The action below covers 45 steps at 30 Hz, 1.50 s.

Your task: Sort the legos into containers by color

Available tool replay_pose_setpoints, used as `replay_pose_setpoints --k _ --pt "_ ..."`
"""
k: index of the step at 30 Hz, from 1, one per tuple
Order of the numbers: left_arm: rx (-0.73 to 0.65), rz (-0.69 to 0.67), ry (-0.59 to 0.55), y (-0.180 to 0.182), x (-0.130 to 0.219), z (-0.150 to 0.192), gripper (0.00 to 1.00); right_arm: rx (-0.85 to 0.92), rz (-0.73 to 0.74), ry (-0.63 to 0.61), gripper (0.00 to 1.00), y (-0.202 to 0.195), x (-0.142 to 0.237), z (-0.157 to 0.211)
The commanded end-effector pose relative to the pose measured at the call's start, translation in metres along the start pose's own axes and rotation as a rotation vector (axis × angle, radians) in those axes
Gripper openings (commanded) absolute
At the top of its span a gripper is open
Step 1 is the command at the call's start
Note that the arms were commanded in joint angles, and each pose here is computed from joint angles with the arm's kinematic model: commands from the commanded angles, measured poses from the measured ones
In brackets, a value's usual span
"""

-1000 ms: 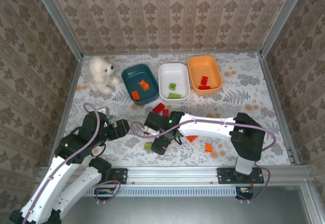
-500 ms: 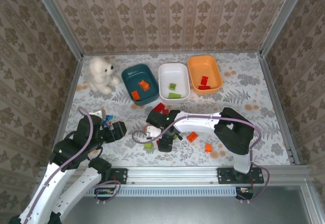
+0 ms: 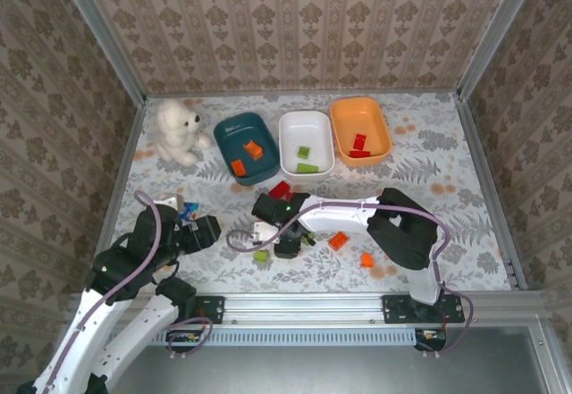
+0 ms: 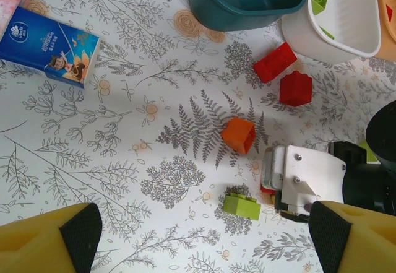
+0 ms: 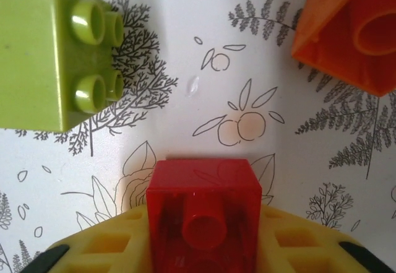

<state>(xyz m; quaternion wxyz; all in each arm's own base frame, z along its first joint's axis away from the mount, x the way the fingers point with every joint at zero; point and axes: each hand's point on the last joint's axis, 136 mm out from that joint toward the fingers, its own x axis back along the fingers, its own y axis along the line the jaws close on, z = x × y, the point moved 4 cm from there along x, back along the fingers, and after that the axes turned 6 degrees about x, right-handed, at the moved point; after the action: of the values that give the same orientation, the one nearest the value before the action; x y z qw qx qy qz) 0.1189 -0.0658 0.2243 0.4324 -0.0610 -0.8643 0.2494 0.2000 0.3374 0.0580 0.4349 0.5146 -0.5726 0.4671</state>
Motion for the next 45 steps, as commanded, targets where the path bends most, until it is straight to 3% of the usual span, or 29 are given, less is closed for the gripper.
replay_pose_setpoints --k 1,5,11,15,21,29,37,45 --pt "0.012 0.018 -0.022 -0.004 0.000 -0.005 0.90 -0.078 0.072 -0.069 0.31 -0.017 0.028 -0.009" --pt "-0.026 0.071 0.019 -0.021 -0.013 -0.007 0.90 -0.298 0.173 -0.201 0.29 -0.061 0.084 0.005" --pt "-0.108 0.232 0.083 -0.070 -0.041 -0.021 0.88 -0.750 0.384 -0.272 0.28 -0.155 0.152 0.093" --pt "-0.163 0.337 0.104 -0.109 -0.057 -0.033 0.88 -1.057 0.506 -0.165 0.26 -0.208 0.165 0.170" --pt "-0.213 0.382 0.132 -0.146 -0.077 -0.044 0.88 -1.332 0.564 0.054 0.26 -0.261 0.142 0.240" --pt "-0.250 0.385 0.159 -0.166 -0.092 -0.045 0.88 -1.475 0.552 0.192 0.26 -0.300 0.101 0.275" --pt "-0.245 0.371 0.167 -0.166 -0.095 -0.042 0.89 -1.485 0.509 0.217 0.27 -0.314 0.071 0.278" --pt "-0.285 0.365 0.206 -0.168 -0.101 -0.035 0.90 -1.477 0.528 0.179 0.52 -0.321 0.079 0.268"
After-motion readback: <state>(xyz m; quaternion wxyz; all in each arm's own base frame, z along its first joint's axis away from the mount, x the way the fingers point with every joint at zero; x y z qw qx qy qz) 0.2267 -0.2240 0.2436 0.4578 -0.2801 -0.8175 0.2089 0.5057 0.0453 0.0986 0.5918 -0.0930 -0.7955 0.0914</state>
